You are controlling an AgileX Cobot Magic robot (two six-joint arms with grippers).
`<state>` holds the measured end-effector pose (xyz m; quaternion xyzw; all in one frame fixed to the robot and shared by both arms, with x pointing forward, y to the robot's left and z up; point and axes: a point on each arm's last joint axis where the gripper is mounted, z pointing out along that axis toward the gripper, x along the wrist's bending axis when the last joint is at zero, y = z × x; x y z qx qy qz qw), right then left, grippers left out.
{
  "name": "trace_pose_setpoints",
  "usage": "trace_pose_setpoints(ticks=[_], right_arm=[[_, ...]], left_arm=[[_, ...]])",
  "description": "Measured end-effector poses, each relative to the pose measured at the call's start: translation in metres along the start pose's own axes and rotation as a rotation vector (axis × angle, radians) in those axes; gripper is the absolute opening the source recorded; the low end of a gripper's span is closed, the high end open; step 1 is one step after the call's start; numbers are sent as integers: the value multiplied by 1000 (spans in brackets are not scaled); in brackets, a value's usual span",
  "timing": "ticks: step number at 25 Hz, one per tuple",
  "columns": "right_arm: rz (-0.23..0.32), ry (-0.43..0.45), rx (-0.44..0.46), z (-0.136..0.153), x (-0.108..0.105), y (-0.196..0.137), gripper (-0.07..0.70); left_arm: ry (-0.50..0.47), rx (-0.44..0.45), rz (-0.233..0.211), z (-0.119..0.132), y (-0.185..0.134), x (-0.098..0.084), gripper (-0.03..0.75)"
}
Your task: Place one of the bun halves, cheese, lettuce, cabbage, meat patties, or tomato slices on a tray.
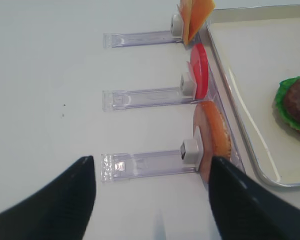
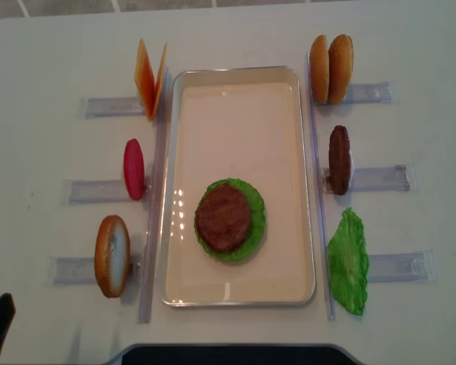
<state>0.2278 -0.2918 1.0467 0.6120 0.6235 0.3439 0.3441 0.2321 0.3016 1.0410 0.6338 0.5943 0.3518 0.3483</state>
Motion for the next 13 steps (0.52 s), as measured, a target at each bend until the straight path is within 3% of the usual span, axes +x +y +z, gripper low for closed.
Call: trace_pose_setpoints(ticks=[13], right_arm=[[2,2,-6,2,0,0,559]], left_arm=[[0,0,0,0,0,0,534]])
